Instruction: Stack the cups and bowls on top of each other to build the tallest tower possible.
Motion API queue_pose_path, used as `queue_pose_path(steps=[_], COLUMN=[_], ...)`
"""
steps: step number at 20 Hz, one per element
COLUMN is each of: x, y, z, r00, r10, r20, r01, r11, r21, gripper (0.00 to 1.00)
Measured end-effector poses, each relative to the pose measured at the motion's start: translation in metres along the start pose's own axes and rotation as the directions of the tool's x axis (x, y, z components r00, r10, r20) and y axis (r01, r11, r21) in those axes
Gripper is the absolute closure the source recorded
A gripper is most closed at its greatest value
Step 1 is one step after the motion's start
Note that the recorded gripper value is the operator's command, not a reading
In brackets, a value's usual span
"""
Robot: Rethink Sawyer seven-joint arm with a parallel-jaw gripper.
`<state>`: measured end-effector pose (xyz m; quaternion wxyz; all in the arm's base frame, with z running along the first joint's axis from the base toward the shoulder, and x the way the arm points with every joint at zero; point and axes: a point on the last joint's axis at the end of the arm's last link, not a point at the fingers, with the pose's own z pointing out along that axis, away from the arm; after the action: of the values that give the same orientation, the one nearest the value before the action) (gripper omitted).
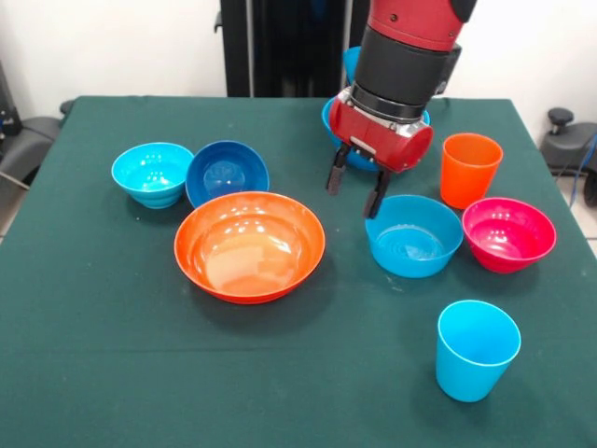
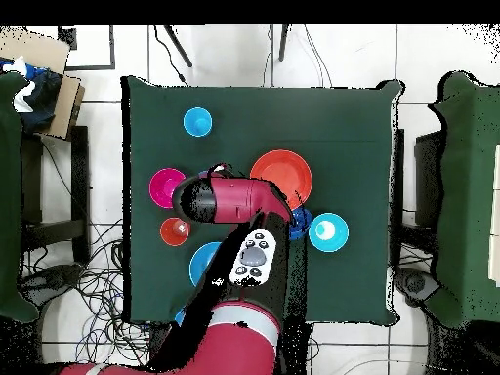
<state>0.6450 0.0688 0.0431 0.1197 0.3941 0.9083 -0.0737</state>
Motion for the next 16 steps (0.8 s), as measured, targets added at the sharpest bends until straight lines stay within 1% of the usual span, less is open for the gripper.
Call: queue_pose_path(steps=[9, 16], x=[0.016, 0.019], y=[0.012, 0.013], z=[-0.004, -0.004], r00=[0.9995, 0.9994], r10=[-0.03, -0.036], r20=[0.002, 0.002], r01=[0.03, 0.036], r11=[0.9995, 0.9993], r21=[-0.01, -0.01], gripper=[0.0, 0.0])
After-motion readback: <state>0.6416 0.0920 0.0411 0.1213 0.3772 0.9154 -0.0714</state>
